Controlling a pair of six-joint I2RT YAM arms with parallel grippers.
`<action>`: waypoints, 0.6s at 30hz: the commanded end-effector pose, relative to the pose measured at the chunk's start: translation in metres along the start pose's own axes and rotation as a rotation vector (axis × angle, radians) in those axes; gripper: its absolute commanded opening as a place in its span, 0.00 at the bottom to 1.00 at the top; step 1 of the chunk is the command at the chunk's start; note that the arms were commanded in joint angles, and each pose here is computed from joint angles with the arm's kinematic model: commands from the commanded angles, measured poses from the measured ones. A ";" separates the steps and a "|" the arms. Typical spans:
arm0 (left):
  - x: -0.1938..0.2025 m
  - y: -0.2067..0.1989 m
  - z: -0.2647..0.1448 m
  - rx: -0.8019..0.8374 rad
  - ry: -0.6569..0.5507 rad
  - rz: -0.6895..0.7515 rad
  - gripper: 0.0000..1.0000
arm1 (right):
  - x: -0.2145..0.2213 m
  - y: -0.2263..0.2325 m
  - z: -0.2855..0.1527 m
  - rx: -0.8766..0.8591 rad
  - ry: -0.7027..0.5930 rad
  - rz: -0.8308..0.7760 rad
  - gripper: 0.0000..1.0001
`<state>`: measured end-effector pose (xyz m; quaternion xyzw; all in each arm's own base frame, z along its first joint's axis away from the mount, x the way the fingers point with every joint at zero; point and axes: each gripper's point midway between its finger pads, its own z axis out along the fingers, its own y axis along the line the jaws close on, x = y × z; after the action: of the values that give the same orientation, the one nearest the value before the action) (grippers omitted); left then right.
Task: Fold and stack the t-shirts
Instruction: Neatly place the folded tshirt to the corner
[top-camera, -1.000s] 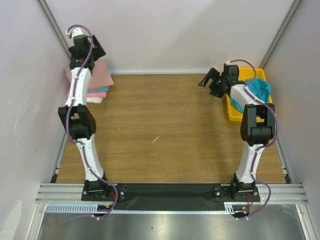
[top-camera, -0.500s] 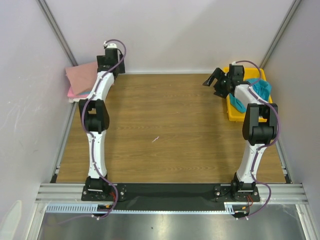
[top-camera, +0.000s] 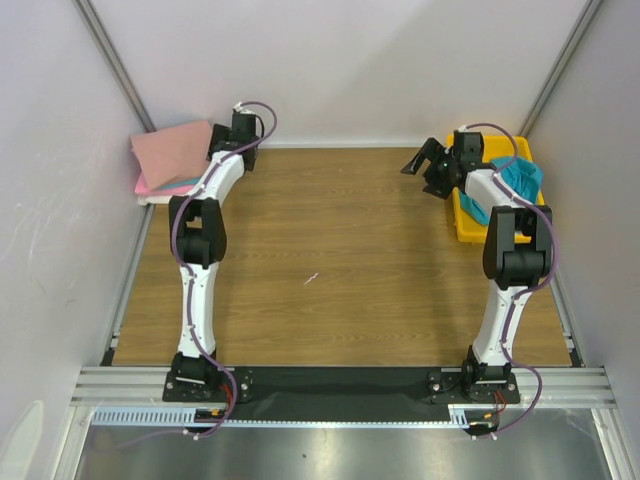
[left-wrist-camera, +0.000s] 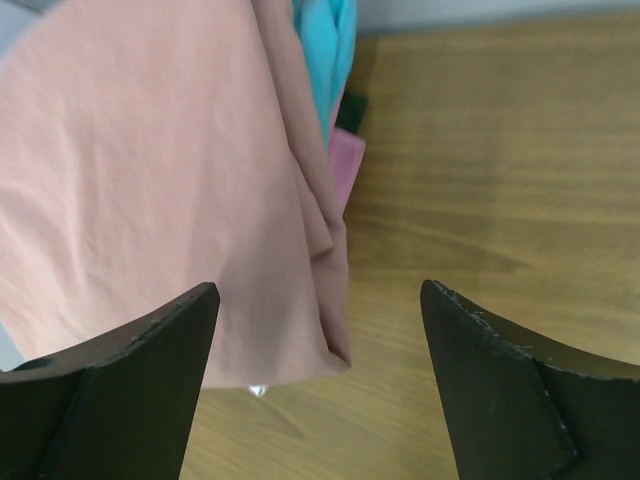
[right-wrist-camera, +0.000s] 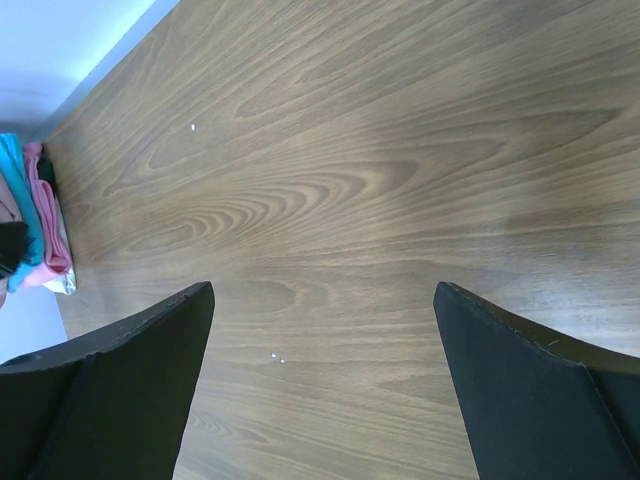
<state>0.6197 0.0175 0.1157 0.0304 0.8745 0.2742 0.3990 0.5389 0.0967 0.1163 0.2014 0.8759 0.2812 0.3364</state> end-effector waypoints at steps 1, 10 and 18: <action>-0.007 0.022 -0.020 -0.041 0.008 0.020 0.85 | -0.010 0.016 -0.004 -0.029 -0.033 -0.020 1.00; 0.000 0.026 -0.022 -0.060 0.035 0.040 0.60 | -0.009 0.018 -0.006 -0.025 -0.035 -0.030 1.00; 0.005 0.028 -0.028 -0.035 0.051 0.105 0.28 | -0.004 0.018 -0.005 -0.025 -0.026 -0.024 1.00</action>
<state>0.5982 0.0279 0.0989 0.0540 0.8863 0.3033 0.3457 0.5372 0.1041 0.1160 0.1968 0.8774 0.2835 0.3332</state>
